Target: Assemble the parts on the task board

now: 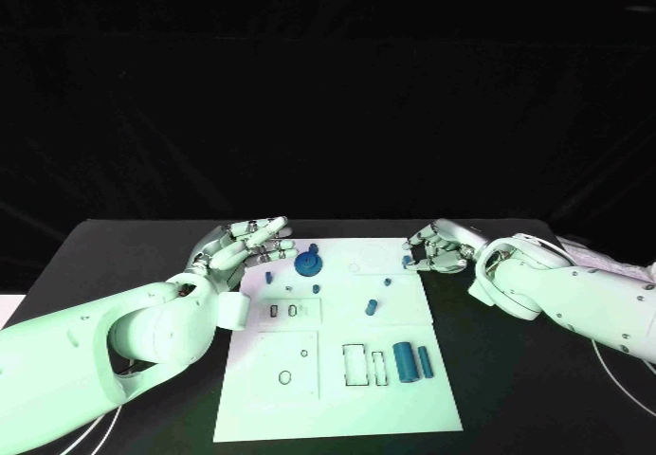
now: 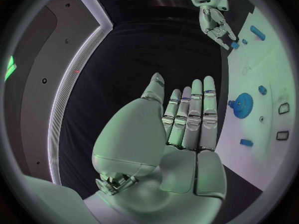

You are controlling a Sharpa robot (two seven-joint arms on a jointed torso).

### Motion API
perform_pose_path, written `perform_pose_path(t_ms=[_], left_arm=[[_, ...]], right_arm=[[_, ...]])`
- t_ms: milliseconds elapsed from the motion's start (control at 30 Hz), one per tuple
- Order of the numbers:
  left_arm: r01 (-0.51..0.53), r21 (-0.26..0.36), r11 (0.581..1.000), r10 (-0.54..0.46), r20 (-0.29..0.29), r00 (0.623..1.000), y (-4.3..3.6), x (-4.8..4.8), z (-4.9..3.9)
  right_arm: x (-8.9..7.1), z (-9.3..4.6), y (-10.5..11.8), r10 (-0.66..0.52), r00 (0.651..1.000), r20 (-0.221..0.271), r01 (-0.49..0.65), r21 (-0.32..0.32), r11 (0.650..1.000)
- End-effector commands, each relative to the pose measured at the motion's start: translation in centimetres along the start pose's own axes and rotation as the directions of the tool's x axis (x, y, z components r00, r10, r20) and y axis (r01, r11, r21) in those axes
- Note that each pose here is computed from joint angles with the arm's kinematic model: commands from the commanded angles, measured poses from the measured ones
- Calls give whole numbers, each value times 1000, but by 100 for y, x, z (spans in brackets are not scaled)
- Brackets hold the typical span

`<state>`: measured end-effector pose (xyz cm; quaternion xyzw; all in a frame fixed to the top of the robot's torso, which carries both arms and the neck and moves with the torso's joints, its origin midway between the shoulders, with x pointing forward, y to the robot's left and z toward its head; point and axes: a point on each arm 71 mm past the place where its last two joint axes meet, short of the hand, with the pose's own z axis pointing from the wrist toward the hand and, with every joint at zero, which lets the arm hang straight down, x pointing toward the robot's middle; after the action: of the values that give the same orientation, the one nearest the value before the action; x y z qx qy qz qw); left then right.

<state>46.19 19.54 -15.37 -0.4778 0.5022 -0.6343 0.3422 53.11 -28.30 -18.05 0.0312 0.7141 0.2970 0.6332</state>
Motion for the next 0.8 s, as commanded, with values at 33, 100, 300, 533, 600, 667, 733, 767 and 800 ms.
perform_pose_path(t_ms=[33, 100, 300, 533, 600, 667, 733, 767, 800], left_arm=[[12, 5, 1000, -11, -21, 1000, -5, 35, 1], [12, 5, 1000, -12, -21, 1000, -5, 37, 1], [12, 5, 1000, -12, -22, 1000, -6, 40, 0], [12, 5, 1000, -12, -22, 1000, -7, 37, -1], [12, 5, 1000, -12, -21, 1000, -7, 35, -2], [12, 5, 1000, -12, -21, 1000, -7, 33, -2], [11, 5, 1000, -11, -20, 1000, -8, 32, -3], [11, 5, 1000, -11, -20, 1000, -8, 31, -3], [11, 5, 1000, -11, -20, 1000, -8, 31, -2]], right_arm=[[43, 11, -6, -8, 999, -36, 8, -1, 1000], [55, 18, -11, -10, 999, -41, 10, 3, 1000], [83, 42, -19, -19, 999, -49, 19, 12, 1000], [129, 61, -29, -19, 998, -59, 21, 19, 1000], [145, 66, -32, -19, 998, -62, 20, 20, 1000], [157, 70, -32, -19, 998, -64, 20, 20, 1000], [166, 74, -30, -19, 998, -66, 20, 19, 1000], [169, 75, -29, -20, 998, -66, 21, 20, 1000], [172, 76, -30, -20, 998, -67, 22, 20, 1000]])
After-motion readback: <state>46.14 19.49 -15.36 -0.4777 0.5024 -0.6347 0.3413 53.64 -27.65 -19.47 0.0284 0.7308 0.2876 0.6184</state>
